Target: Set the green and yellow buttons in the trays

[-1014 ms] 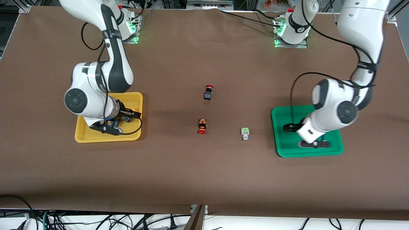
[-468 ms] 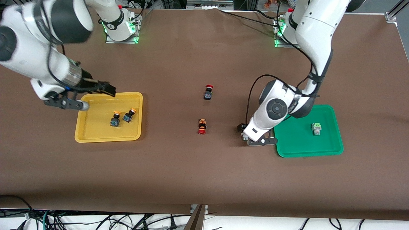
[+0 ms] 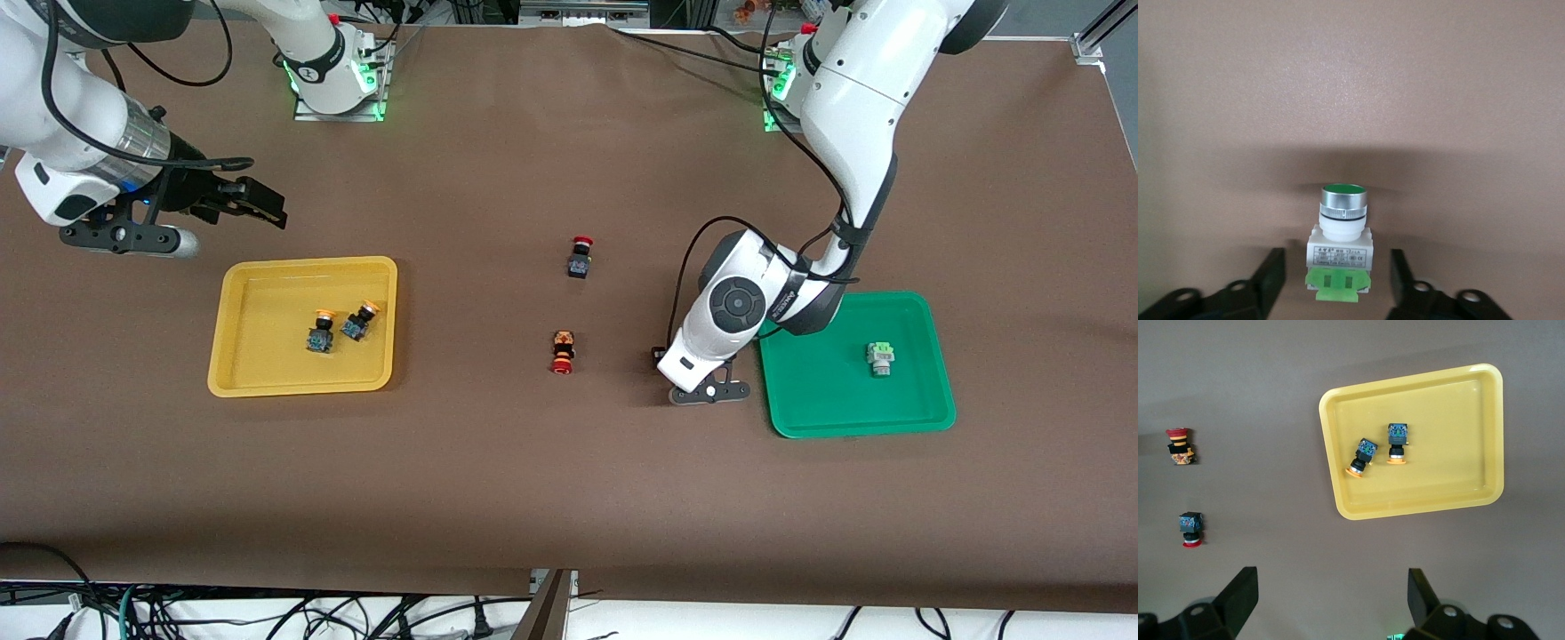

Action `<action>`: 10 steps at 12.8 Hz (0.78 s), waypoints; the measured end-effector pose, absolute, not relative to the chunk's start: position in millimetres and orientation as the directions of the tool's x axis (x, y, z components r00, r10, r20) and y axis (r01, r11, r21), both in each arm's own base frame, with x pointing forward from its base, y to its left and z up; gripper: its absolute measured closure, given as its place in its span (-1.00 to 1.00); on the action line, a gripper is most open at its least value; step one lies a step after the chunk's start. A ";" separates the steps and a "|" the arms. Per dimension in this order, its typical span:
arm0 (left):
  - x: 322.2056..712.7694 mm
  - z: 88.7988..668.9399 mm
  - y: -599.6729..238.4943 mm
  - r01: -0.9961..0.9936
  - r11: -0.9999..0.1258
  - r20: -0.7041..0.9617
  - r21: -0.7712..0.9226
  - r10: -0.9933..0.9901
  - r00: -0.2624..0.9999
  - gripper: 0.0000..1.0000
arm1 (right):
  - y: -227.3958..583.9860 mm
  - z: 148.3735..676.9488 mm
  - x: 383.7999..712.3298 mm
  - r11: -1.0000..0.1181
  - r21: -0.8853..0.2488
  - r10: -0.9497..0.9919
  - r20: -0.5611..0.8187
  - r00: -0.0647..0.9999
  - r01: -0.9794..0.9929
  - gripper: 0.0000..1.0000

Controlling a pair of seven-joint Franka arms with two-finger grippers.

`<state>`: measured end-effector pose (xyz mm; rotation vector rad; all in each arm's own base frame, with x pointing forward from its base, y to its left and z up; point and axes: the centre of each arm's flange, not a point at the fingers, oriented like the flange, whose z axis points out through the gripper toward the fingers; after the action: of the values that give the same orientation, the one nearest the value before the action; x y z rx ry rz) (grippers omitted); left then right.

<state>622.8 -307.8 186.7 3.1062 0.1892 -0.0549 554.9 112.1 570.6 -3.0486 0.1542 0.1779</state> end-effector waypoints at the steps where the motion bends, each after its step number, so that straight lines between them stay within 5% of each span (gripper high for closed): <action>1: 622.9 185.8 -309.4 0.137 -0.990 -0.026 0.023 0.137 0.990 0.10 | 97.4 572.2 555.9 -0.990 -0.087 -0.096 -0.123 0.988 -0.107 -0.98; 6: 633.3 211.7 -304.1 0.103 -0.995 -0.050 0.004 0.102 0.994 0.19 | 65.1 576.9 551.8 -0.994 -0.071 -0.080 -0.125 0.989 -0.089 -0.98; 10: 666.1 274.9 -201.1 -0.101 -0.995 -0.117 -0.021 -0.098 0.988 0.19 | 62.0 575.5 552.0 -0.994 -0.057 -0.082 -0.122 0.989 -0.090 -0.98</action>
<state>666.1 -201.1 274.9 3.1592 -0.1586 -0.1840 552.0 62.0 575.5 -3.0703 0.1325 0.1851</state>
